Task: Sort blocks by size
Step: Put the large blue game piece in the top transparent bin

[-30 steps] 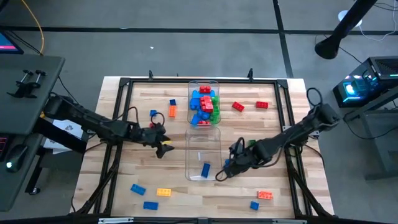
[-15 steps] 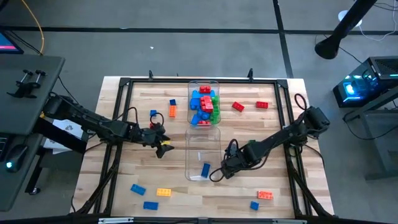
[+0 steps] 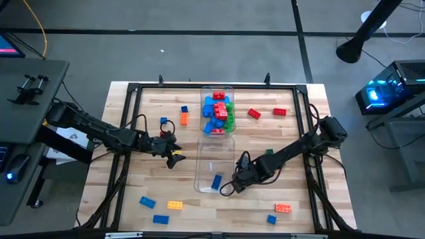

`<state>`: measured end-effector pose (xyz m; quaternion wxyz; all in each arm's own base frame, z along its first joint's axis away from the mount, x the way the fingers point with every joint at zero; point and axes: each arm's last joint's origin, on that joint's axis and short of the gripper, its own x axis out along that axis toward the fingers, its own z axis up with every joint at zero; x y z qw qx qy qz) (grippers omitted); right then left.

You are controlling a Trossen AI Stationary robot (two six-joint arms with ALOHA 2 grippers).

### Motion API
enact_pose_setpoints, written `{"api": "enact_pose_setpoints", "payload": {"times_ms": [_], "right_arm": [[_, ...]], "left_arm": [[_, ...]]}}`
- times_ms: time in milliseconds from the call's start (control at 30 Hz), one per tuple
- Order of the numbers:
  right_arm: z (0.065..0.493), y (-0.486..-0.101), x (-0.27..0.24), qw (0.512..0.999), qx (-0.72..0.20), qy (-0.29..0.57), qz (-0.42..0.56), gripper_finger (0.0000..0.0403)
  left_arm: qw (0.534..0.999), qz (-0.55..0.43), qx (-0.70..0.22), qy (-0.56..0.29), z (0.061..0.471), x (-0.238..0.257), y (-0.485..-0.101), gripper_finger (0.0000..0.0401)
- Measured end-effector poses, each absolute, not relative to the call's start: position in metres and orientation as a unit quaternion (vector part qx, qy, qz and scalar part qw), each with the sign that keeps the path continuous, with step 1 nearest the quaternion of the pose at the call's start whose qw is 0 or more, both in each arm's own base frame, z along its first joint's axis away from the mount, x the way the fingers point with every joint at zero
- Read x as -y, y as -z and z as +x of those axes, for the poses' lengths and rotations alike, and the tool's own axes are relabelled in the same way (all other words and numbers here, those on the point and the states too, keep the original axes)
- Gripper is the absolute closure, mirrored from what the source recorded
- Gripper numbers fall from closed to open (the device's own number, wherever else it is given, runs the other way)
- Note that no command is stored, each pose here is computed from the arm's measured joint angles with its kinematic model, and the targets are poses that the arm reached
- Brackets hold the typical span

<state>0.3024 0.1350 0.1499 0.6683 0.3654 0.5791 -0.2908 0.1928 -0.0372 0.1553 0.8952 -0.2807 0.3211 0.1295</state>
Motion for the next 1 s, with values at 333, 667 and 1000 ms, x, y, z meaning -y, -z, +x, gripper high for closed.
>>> {"api": "enact_pose_setpoints", "payload": {"times_ms": [333, 667, 1000], "right_arm": [[0.284, -0.141, -0.124, 0.608, -0.608, 0.394, 0.324, 0.0095], [0.291, -0.140, -0.120, 0.630, -0.605, 0.368, 0.319, 0.0147], [0.260, -0.208, -0.085, 0.639, -0.592, 0.420, 0.256, 0.0148]], "left_arm": [[0.895, -0.280, -0.323, -0.132, 0.193, 0.037, -0.155, 0.0107], [0.894, -0.276, -0.326, -0.138, 0.192, 0.037, -0.154, 0.0107], [0.895, -0.281, -0.321, -0.131, 0.193, 0.037, -0.155, 0.0107]]}}
